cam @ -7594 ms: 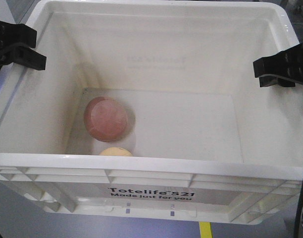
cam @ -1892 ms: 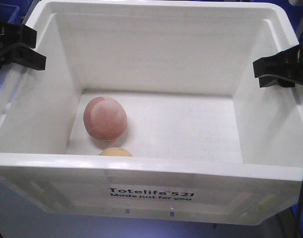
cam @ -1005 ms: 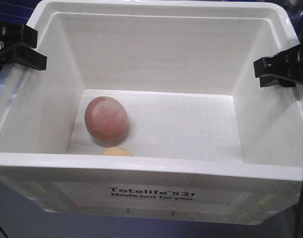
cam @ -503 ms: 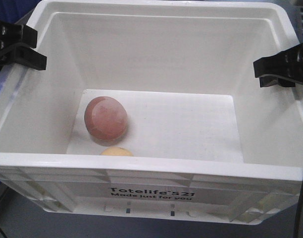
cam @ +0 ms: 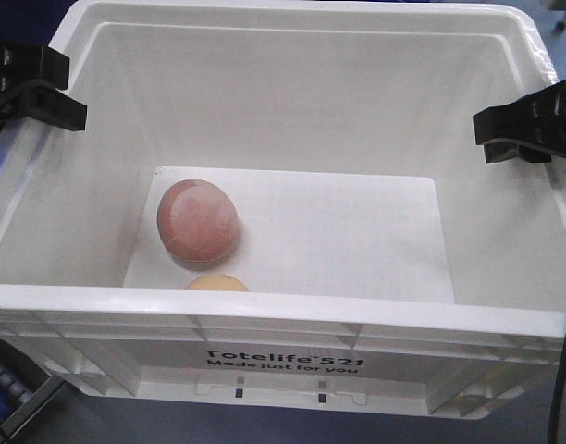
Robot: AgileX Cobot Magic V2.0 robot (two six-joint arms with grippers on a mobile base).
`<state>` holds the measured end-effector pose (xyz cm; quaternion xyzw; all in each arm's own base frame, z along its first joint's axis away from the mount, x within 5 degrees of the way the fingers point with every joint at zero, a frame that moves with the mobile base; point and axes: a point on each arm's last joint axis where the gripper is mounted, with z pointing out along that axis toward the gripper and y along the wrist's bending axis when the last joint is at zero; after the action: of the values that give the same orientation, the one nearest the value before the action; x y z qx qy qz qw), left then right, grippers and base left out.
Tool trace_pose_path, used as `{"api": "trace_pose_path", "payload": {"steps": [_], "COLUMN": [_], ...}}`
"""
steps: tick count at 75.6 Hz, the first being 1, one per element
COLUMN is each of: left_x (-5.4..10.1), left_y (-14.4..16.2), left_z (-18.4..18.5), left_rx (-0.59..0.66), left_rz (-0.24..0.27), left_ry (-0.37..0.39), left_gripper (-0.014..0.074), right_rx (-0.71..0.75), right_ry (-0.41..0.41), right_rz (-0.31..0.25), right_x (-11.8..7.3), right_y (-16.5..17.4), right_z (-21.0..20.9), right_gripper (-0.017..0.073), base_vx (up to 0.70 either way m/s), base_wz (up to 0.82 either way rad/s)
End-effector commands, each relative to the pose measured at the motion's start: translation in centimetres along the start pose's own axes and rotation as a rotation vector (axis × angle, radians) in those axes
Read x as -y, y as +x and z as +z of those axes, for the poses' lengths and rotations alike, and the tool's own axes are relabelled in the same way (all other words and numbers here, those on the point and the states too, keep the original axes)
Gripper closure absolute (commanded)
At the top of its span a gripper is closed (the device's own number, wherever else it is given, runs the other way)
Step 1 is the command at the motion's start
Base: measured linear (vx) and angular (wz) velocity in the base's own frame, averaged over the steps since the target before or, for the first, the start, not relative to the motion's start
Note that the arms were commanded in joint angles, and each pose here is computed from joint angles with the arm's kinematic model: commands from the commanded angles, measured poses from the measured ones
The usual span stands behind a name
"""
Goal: Place moving items into box and shelve
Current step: 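Keep gripping the tote rims as the base approaches the blue-bin shelf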
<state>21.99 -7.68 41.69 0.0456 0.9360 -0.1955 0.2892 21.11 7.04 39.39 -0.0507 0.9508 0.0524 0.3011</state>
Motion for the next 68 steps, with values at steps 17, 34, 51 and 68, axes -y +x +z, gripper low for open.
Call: {"api": "trace_pose_path", "payload": {"steps": [17,34,51,68], "left_x": [1.76,1.76,1.76,1.76], "left_y": [-0.99,-0.99,-0.99,-0.99], "left_z": [-2.87,-2.87,-2.87,-2.87], "left_rx": [0.178,0.178,0.178,0.178], "left_rz": [0.005,0.005,0.005,0.005], "left_ry": [0.114,0.114,0.114,0.114], "left_gripper": [0.0596,0.0596,0.0596,0.0596], "right_rx": [0.156,0.156,0.156,0.151], "right_ry": [0.006,0.006,0.007,0.008], "right_rz": [0.003,0.003,0.003,0.003], "right_x": [0.31,0.31,0.32,0.33], "right_y": [-1.27,-1.27,-1.28,-1.24], "right_z": [-2.04,-2.04,-2.04,-2.03], "right_gripper": [0.0565,0.0565,0.0565,0.0565], "base_vx": [0.16,0.14,0.11,0.08], "base_wz": [0.64,0.62,0.59,0.56]}}
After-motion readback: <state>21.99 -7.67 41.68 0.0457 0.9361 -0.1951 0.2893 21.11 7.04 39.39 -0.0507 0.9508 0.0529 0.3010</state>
